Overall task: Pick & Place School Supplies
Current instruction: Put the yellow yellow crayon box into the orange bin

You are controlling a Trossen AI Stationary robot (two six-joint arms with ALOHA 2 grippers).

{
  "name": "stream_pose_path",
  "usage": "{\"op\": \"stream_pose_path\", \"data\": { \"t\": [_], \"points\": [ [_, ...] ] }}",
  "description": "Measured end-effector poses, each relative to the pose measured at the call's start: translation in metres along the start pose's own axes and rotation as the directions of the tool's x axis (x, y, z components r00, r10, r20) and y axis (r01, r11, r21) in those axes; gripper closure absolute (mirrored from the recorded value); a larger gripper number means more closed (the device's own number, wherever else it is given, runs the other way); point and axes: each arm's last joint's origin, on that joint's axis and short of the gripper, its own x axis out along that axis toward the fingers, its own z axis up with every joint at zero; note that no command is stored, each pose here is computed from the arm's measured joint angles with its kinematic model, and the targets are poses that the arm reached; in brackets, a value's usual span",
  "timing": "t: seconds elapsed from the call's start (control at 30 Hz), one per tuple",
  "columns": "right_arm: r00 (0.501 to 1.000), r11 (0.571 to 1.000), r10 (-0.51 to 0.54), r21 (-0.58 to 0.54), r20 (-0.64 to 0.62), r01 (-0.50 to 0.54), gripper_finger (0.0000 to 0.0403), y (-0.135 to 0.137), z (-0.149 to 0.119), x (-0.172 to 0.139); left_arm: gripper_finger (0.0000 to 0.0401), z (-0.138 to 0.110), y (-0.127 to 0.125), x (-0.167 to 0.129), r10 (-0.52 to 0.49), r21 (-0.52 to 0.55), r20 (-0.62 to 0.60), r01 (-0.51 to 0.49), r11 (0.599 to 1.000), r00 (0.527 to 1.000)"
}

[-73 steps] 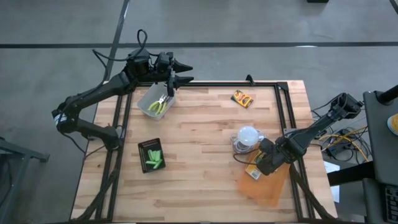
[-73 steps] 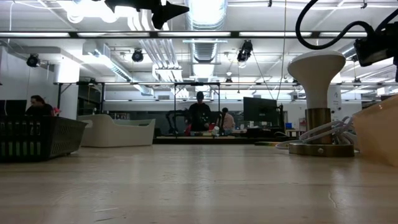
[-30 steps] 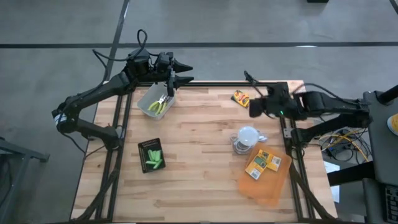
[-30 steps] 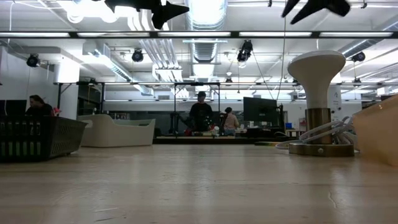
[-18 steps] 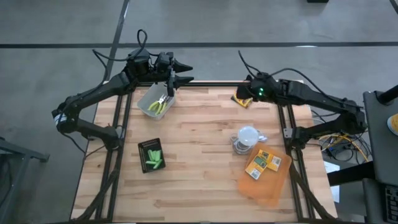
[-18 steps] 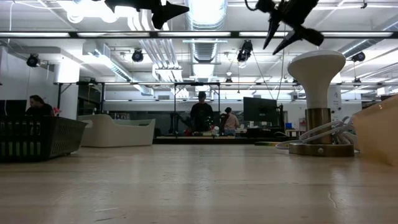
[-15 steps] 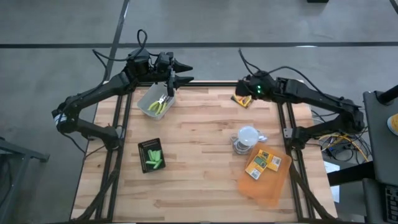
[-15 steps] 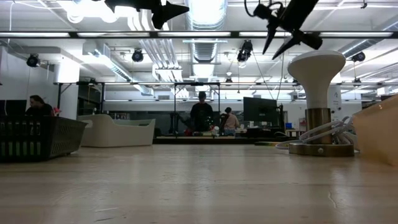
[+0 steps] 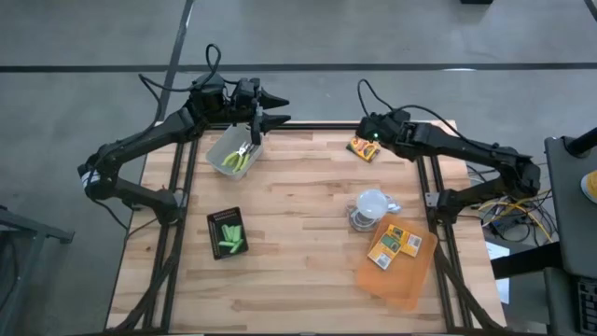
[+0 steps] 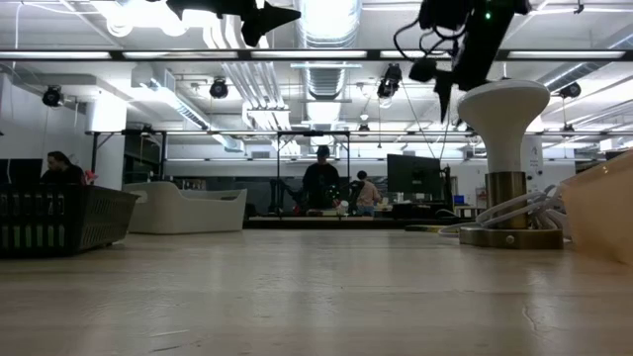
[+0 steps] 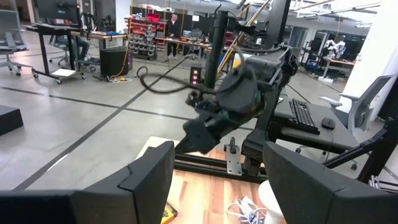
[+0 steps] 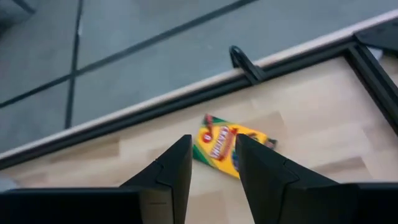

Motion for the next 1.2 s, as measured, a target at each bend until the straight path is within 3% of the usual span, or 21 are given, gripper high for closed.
{"op": "stream_pose_path", "data": {
  "t": [0.37, 0.53, 0.73, 0.97, 1.2],
  "points": [
    [0.991, 0.995, -0.1, -0.038, -0.091, 0.096, 0.0292, -0.029, -0.017, 0.027, 0.0149, 0.0, 0.0, 0.0, 0.0, 0.0, 0.0, 0.0, 1.0, 1.0],
    [0.987, 0.99, -0.107, 0.08, -0.117, 0.117, 0.0292, -0.036, -0.022, 0.03, 0.0149, 0.0, 0.0, 0.0, 0.0, 0.0, 0.0, 0.0, 1.0, 1.0],
    [0.984, 0.983, -0.083, 0.151, -0.157, 0.107, 0.0299, -0.038, -0.024, 0.031, 0.0149, 0.0, 0.0, 0.0, 0.0, 0.0, 0.0, 0.0, 1.0, 1.0],
    [0.974, 0.99, 0.028, 0.138, -0.226, 0.003, 0.0303, -0.033, -0.019, 0.029, 0.0149, 0.0, 0.0, 0.0, 0.0, 0.0, 0.0, 0.0, 1.0, 1.0],
    [0.973, 0.999, 0.019, 0.054, -0.228, -0.007, 0.0294, -0.037, -0.008, 0.036, 0.0149, 0.0, 0.0, 0.0, 0.0, 0.0, 0.0, 0.0, 1.0, 1.0]
  ]
}}
